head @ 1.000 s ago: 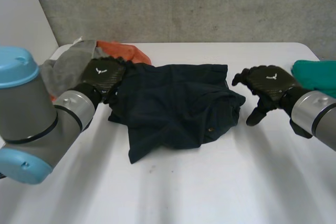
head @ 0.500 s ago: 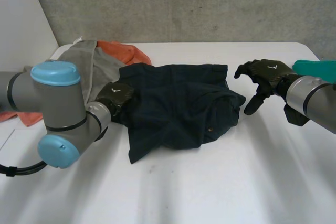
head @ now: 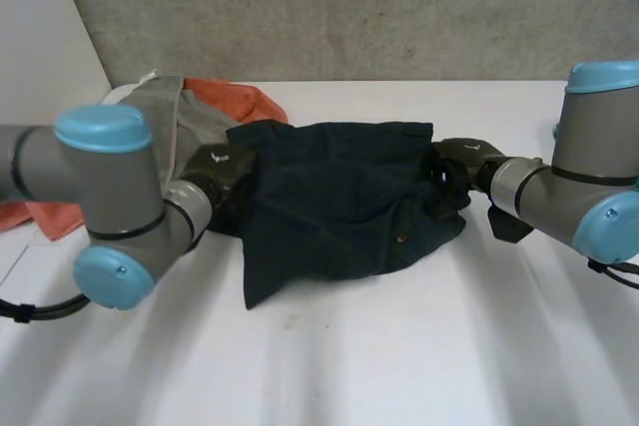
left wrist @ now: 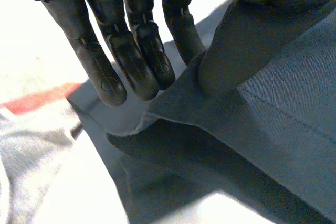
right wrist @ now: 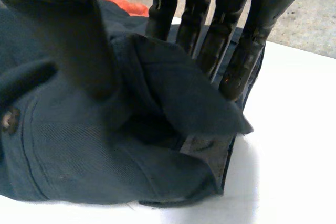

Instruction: Fold the laundry.

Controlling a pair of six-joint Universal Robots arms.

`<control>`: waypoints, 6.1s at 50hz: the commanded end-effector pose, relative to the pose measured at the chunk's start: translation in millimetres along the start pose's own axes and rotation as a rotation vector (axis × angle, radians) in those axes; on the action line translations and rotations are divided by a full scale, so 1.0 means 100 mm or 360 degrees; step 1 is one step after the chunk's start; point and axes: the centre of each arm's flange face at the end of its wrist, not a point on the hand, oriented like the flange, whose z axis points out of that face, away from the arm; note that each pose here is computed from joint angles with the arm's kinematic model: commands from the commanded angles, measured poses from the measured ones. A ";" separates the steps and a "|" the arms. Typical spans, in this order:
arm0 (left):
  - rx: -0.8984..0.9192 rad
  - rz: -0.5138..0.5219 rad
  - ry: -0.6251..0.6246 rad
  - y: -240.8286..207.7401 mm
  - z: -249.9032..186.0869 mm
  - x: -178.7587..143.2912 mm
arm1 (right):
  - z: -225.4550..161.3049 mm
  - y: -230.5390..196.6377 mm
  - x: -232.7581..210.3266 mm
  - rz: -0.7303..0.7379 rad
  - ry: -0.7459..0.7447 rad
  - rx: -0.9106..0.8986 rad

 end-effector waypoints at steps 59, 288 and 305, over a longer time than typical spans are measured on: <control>0.0099 0.0344 0.0033 -0.29 -1.25 0.17 | -1.13 -0.21 0.15 -0.0434 -0.0014 -0.0255; 0.0323 0.1073 -0.0102 0.15 0.40 0.48 | -1.55 0.69 -0.24 -0.1232 0.0002 -0.0495; 0.0144 0.0716 -0.0115 -0.22 -0.30 0.41 | -1.32 0.48 -0.17 -0.1020 0.0086 -0.0264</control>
